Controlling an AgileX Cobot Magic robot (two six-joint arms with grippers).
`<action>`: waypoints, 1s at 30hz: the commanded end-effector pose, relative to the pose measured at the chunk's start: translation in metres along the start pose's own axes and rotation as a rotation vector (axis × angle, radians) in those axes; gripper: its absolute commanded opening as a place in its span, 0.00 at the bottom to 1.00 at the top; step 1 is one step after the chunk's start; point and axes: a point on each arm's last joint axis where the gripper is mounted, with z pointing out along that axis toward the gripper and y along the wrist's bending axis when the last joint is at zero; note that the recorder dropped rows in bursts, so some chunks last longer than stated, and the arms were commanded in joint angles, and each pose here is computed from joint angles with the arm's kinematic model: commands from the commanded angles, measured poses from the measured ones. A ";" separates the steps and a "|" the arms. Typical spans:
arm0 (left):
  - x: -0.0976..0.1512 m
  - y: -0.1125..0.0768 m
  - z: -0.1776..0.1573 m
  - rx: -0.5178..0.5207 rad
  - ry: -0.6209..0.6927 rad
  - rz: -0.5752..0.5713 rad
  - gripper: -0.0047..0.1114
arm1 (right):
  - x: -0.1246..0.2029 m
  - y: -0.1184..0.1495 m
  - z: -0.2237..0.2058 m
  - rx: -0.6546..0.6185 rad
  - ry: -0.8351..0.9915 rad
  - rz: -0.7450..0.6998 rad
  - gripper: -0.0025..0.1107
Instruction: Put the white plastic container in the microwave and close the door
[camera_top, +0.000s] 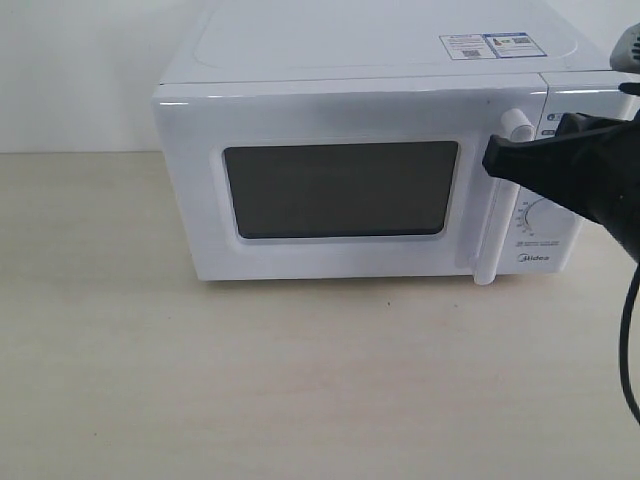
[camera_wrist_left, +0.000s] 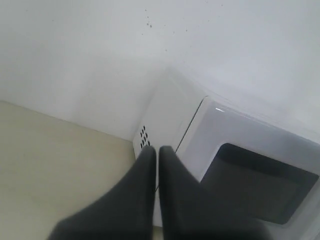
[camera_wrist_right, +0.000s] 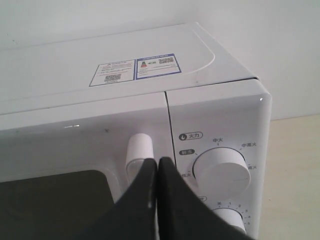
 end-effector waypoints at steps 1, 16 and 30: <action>0.004 0.002 0.000 -0.017 0.033 0.108 0.07 | -0.002 -0.001 0.000 0.001 -0.009 -0.001 0.02; 0.025 0.010 -0.004 -0.030 0.295 0.444 0.07 | -0.002 -0.001 0.000 0.001 -0.009 -0.001 0.02; 0.025 0.011 -0.004 -0.040 0.293 0.443 0.07 | -0.001 0.000 0.000 -0.007 0.001 -0.001 0.02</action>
